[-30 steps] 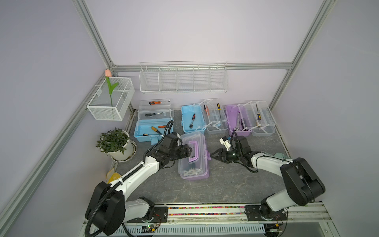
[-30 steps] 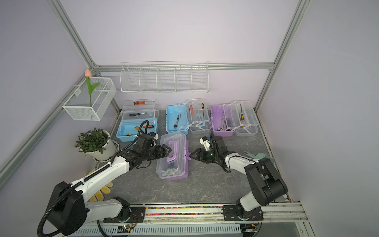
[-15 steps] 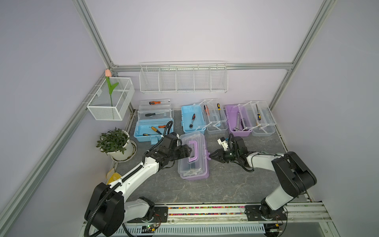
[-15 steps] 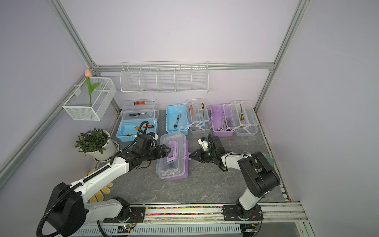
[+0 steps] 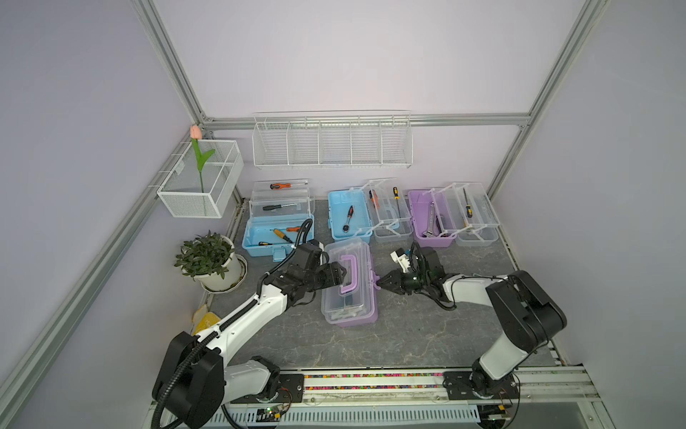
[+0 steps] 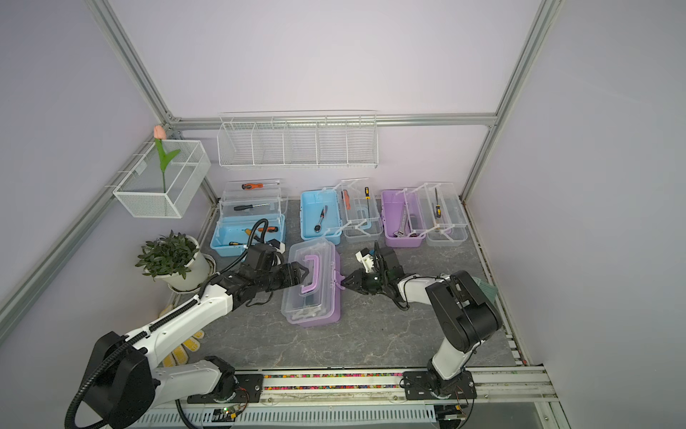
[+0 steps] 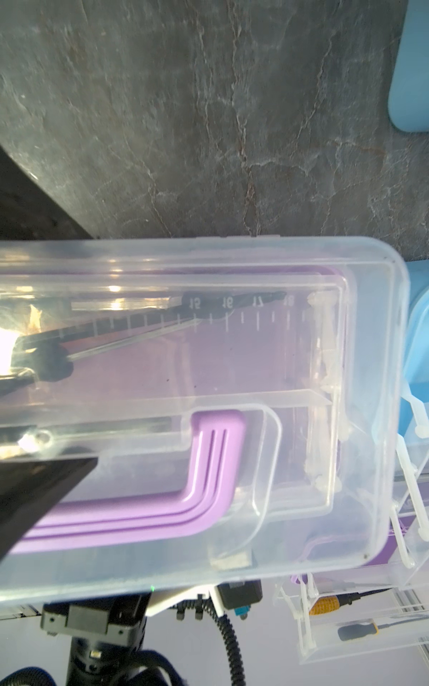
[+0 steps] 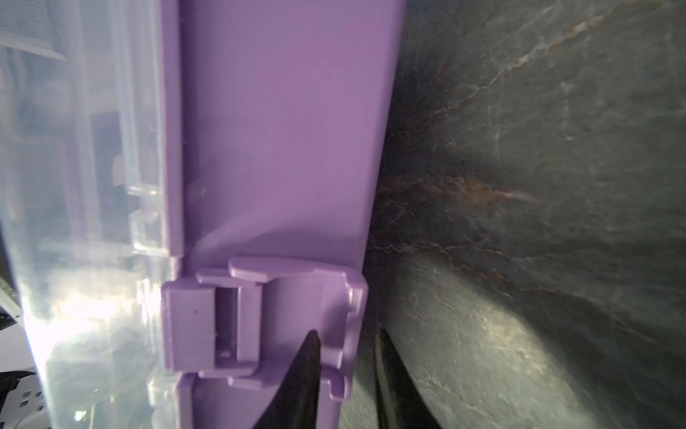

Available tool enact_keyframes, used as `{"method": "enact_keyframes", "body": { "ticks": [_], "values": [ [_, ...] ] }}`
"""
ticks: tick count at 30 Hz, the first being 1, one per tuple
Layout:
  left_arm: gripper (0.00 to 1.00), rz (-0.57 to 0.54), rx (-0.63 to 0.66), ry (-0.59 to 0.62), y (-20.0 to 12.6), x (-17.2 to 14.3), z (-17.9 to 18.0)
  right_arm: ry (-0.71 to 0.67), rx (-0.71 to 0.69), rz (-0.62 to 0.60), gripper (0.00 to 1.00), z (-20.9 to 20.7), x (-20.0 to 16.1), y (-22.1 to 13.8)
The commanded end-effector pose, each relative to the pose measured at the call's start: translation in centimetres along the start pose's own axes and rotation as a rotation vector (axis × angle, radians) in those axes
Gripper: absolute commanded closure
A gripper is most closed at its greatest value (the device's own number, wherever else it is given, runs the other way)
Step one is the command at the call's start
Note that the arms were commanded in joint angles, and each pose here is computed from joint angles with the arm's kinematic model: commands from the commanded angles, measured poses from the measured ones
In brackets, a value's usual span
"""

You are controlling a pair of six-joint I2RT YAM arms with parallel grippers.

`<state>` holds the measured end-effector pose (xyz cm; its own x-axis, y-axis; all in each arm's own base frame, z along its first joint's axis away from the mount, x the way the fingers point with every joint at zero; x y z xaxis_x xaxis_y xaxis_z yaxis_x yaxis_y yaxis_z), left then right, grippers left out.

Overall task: Close toolboxes
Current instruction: Fasten the toolbox latch on the toolbox.

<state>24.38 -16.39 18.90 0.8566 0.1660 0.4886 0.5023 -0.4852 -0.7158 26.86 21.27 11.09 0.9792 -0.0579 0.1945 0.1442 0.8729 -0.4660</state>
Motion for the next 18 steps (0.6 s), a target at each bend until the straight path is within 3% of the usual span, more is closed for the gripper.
{"method": "enact_keyframes", "body": {
  "ticks": [1,7,18],
  "values": [
    [0.37,0.124,0.194,-0.019,0.3,-2.8,3.4,-0.021,0.019,-0.012,0.76,1.0,0.3,-0.2],
    [0.37,0.125,0.194,-0.02,0.4,-2.8,3.5,-0.03,0.009,-0.013,0.84,1.3,0.2,-0.7],
    [0.38,0.122,0.195,-0.014,0.3,-2.8,3.4,-0.047,-0.012,-0.045,0.87,1.5,0.4,-2.7]
  ]
}}
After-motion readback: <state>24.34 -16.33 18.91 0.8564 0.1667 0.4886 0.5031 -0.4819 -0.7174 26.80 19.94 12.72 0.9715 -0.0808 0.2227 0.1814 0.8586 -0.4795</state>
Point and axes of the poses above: each gripper's point midway between its finger pads, its own y axis out along the fingers, its own z axis along the line the jaws close on, x = y × z, the point moved 8 cm from there along -y, back along the fingers, and after that the axes turned 1 degree about y, right-handed, at the moved point
